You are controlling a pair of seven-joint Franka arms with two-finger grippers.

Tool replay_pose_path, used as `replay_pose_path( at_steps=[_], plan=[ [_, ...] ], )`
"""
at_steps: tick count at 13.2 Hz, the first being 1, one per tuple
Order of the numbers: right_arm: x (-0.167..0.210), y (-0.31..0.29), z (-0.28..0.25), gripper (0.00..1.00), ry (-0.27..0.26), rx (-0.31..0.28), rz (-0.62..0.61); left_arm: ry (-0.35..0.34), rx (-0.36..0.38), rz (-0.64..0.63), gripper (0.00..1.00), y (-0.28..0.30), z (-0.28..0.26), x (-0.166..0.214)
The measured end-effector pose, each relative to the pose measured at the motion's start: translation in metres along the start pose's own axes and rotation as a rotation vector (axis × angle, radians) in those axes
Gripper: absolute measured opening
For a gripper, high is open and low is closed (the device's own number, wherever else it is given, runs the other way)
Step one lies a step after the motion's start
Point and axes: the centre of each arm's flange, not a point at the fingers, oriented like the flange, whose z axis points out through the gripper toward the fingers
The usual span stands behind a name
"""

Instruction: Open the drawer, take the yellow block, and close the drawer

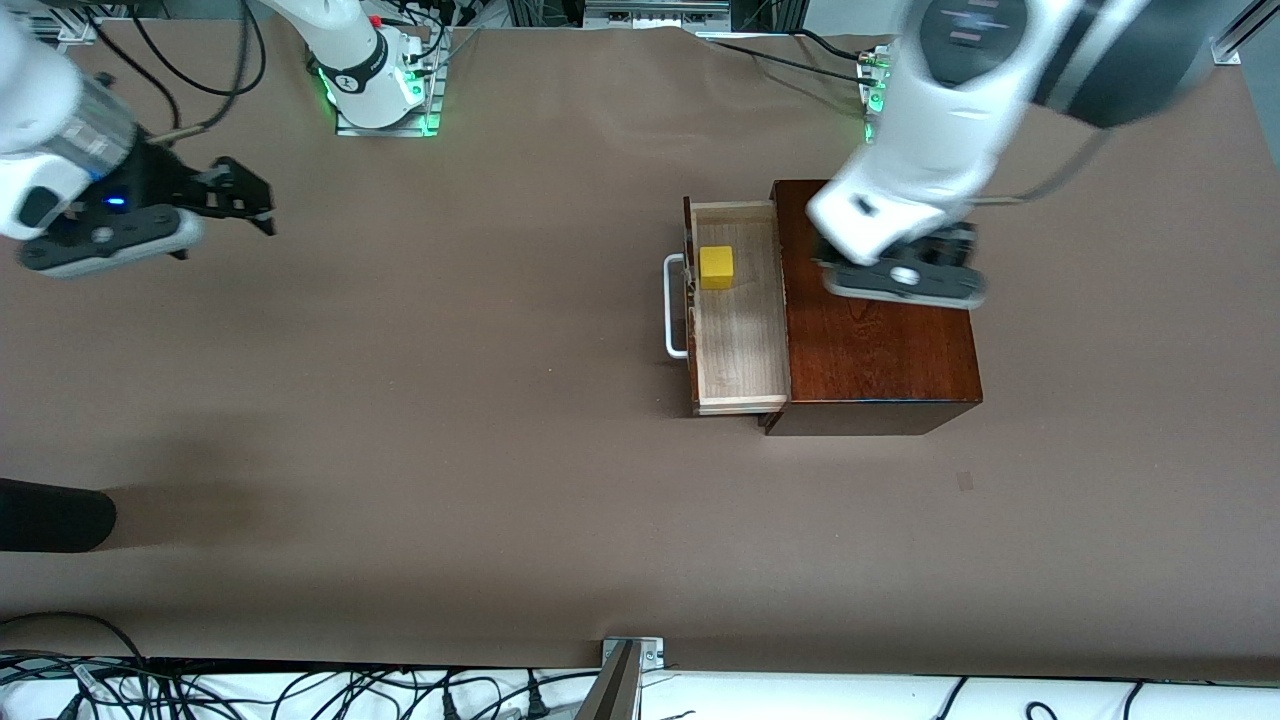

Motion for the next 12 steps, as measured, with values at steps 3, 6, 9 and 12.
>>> replay_pose_path(
  at_steps=[3,6,9,12],
  plan=[
    [0.014,-0.06,0.031,1.0,-0.082,0.019,-0.123,-0.002,-0.069,0.009,1.0,-0.093,0.0,-0.003],
    [0.019,-0.155,0.056,1.0,-0.119,0.015,-0.371,0.091,-0.107,-0.099,1.0,-0.151,-0.006,-0.04],
    [0.023,-0.269,0.087,1.0,-0.045,0.003,-0.651,0.187,-0.105,-0.127,1.0,-0.16,-0.006,-0.065],
    [0.027,-0.38,0.135,1.0,0.034,-0.016,-0.863,0.165,-0.106,-0.124,1.0,-0.157,0.002,-0.067]
  ],
)
